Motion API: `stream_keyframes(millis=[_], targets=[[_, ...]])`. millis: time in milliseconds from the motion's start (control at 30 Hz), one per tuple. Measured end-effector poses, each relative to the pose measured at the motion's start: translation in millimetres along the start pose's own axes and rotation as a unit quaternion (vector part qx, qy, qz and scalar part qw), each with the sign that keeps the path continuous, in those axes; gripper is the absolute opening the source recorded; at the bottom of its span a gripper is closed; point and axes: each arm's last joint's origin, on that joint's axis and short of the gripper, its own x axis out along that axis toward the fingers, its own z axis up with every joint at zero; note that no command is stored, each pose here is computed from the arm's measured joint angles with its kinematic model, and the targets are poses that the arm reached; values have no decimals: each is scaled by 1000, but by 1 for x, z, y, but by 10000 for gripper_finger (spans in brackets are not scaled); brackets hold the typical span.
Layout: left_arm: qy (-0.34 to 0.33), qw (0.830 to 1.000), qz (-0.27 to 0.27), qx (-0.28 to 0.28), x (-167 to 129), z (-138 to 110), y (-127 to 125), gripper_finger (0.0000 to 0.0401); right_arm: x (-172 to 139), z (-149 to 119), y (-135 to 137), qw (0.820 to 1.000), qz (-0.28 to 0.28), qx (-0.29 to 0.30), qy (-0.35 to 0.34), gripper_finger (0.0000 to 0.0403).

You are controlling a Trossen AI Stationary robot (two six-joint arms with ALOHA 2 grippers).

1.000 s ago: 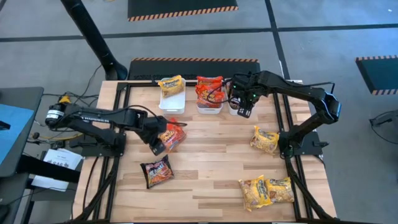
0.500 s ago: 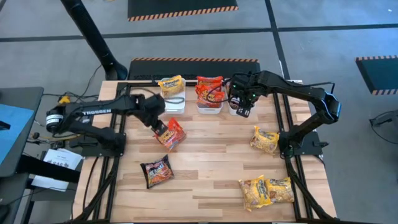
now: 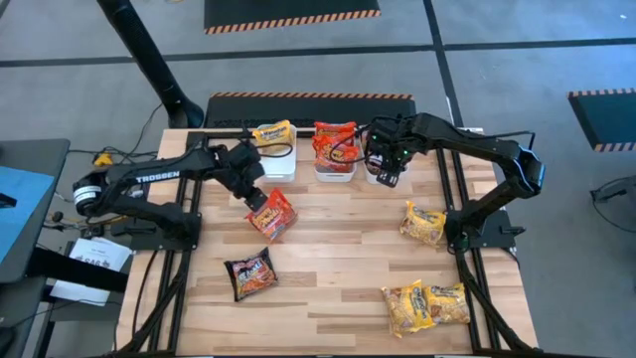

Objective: Sort Maruchan noodles
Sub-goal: Put the orange noodle pack into the middle white bin

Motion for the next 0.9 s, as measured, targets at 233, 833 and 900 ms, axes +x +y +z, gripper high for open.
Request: stream_keyframes(millis=[233,833,900], targets=[[8,1000,-1,-5,7,-6,7,99,0,2,0,1000,0,2,-10,196],[-4,998,-54,-10,33,-21,18,99,0,2,0,1000,0,2,-9,195],[-5,998,-70,-9,35,-22,18,99,0,2,0,1000,0,2,-9,195]])
